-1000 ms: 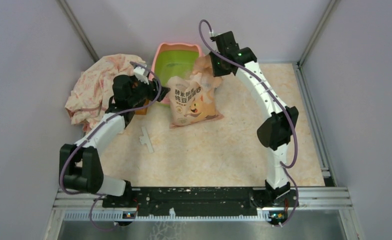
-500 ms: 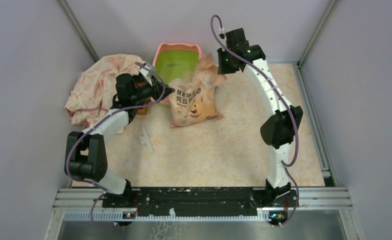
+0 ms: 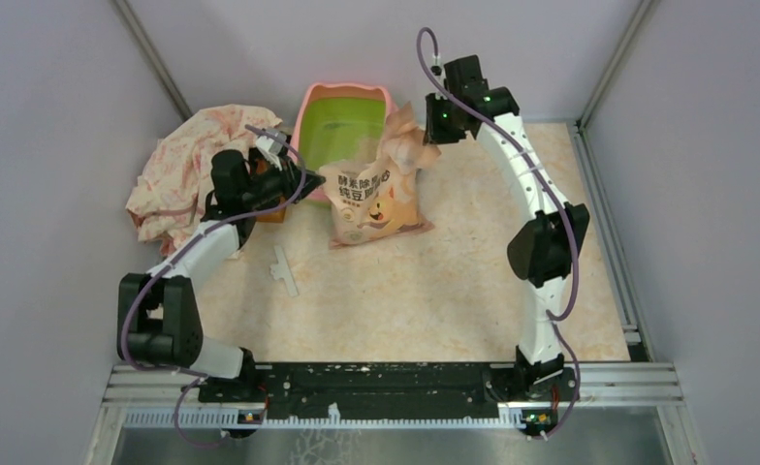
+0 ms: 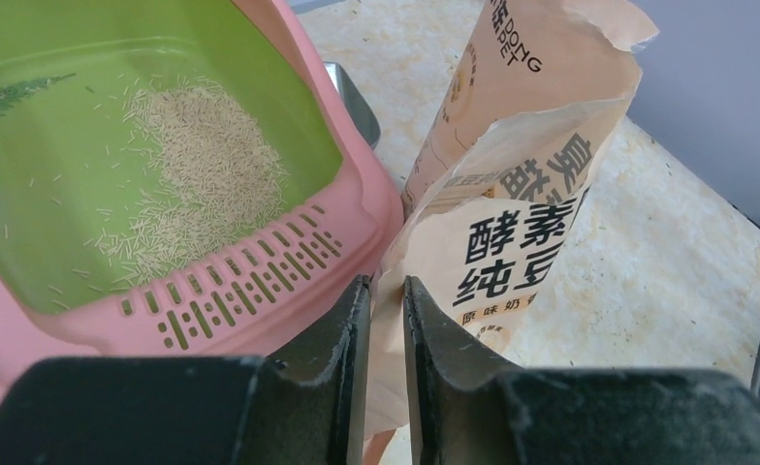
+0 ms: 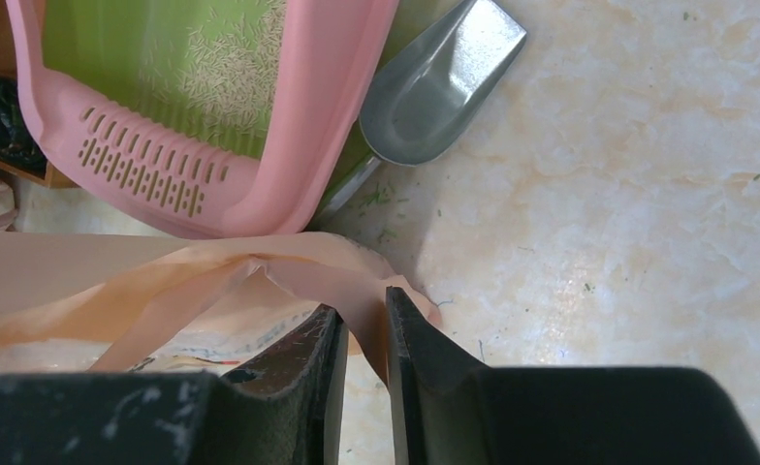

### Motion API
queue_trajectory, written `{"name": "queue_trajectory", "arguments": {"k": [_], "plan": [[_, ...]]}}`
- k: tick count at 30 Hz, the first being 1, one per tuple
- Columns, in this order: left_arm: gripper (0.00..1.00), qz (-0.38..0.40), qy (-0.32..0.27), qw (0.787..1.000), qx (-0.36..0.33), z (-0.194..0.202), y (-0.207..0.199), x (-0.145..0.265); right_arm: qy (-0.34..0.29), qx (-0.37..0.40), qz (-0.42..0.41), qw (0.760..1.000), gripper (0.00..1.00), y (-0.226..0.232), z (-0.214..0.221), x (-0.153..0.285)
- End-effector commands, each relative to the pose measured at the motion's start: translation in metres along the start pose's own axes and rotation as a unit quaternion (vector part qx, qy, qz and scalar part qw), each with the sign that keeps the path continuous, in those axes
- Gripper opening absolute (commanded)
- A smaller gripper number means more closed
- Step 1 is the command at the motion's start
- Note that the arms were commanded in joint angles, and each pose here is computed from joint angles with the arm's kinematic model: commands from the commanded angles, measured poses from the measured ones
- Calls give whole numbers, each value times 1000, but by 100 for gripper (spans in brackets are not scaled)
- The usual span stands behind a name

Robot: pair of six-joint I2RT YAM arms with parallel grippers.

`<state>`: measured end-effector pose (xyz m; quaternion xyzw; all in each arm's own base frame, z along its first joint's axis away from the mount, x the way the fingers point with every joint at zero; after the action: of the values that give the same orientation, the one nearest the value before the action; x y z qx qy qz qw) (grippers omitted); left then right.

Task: Fill the litter box with clean litter
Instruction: Adjust the cat litter bag at the center of the board.

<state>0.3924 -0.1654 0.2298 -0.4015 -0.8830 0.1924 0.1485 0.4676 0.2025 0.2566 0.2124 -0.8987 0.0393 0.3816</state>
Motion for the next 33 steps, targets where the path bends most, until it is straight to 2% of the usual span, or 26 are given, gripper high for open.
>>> {"name": "queue_trajectory", "arguments": {"k": [1,3,5,6,12,18,20,22,25,26,27,29,33], "plan": [[24,-2,-7,1000,-11,-15,-5,6,-58,-12,-8,998,22,0,-32,28],[24,1,-8,1000,-12,-16,-7,7,-60,-10,-10,998,34,2,-34,40],[25,3,-8,1000,-14,-17,-8,8,-72,-11,-6,997,53,3,-38,60],[25,3,-8,1000,-14,-16,-8,8,-77,-14,-3,997,57,4,-39,71],[25,4,-10,1000,-16,-18,-10,8,-90,-73,-40,992,60,32,-34,129],[25,0,-7,1000,-13,-17,-7,7,-95,-143,-101,980,60,102,-15,153],[25,-3,-6,1000,-12,-16,-5,7,-102,-165,-133,972,65,123,-14,159],[25,-4,-7,1000,-10,-15,-5,7,-83,-196,-142,967,72,136,-8,154],[25,-2,-7,1000,-6,-15,-5,6,-61,-244,-145,957,78,154,-1,140],[25,-2,-7,1000,-5,-15,-5,6,-63,-258,-131,955,92,161,1,137],[25,-2,-6,1000,-4,-14,-5,6,-67,-275,-114,952,98,164,2,136],[25,-3,-6,1000,-5,-14,-4,6,-82,-307,-98,943,98,172,-2,137],[25,0,-6,1000,-3,-15,-4,4,-85,-345,-157,921,98,205,-27,152]]}}
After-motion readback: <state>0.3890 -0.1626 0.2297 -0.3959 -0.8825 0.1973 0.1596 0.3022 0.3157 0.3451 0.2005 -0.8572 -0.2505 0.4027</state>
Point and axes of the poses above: each gripper's point midway between its finger pads, its own x axis back along the fingers, its own y axis along the line the jaws close on, z = x × y, the point moved 1 cm from there along x, back along the fingers, and after that the axes turned 11 degrees about x, right-handed, at the moved point
